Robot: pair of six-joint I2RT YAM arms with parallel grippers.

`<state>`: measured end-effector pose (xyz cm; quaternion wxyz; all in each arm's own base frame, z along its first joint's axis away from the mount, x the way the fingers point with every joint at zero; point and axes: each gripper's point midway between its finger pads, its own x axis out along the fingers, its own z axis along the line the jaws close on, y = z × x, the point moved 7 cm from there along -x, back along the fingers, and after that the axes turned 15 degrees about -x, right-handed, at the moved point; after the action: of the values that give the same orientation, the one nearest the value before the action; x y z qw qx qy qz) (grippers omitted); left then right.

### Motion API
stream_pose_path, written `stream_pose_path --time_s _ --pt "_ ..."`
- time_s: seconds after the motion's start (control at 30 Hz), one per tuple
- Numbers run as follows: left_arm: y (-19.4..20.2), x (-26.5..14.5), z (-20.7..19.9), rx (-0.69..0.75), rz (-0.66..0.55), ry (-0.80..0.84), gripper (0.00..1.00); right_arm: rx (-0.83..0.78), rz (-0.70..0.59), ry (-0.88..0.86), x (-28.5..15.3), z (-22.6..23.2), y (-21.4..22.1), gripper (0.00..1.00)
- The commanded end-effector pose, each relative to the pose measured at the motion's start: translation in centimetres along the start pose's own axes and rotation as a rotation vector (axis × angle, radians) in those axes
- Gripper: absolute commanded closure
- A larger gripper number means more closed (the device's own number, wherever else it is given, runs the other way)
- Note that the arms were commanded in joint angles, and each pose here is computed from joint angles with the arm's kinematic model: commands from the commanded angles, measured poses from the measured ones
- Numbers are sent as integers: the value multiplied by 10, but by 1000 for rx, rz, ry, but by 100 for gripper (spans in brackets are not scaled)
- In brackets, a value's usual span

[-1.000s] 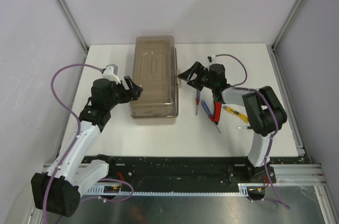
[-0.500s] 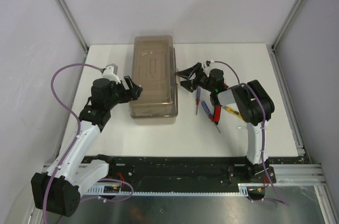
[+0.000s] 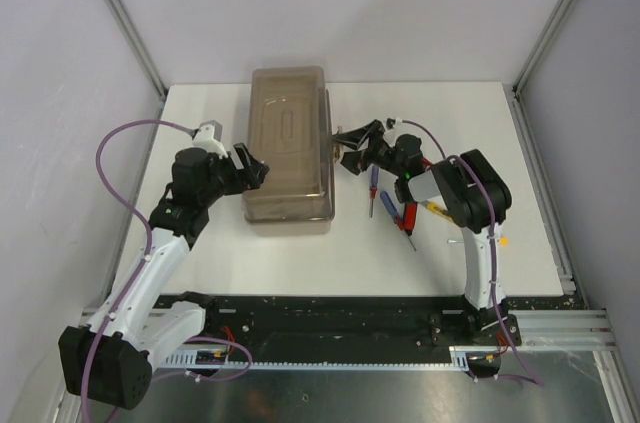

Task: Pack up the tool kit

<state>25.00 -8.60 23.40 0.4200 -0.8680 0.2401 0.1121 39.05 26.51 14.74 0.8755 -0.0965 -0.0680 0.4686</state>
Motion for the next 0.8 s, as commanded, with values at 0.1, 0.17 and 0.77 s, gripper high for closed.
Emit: stream_pose_path --time_s 0.1,0.17,0.77 --pt "3 -5 11 42 20 -69 16 -166 53 -32 0 35 1 20" --pt "4 -5 11 41 18 -72 16 -232 51 59 -3 29 0 16" --pt "-49 -27 -30 164 -121 24 1 -524 16 455 -39 1 -22 17"
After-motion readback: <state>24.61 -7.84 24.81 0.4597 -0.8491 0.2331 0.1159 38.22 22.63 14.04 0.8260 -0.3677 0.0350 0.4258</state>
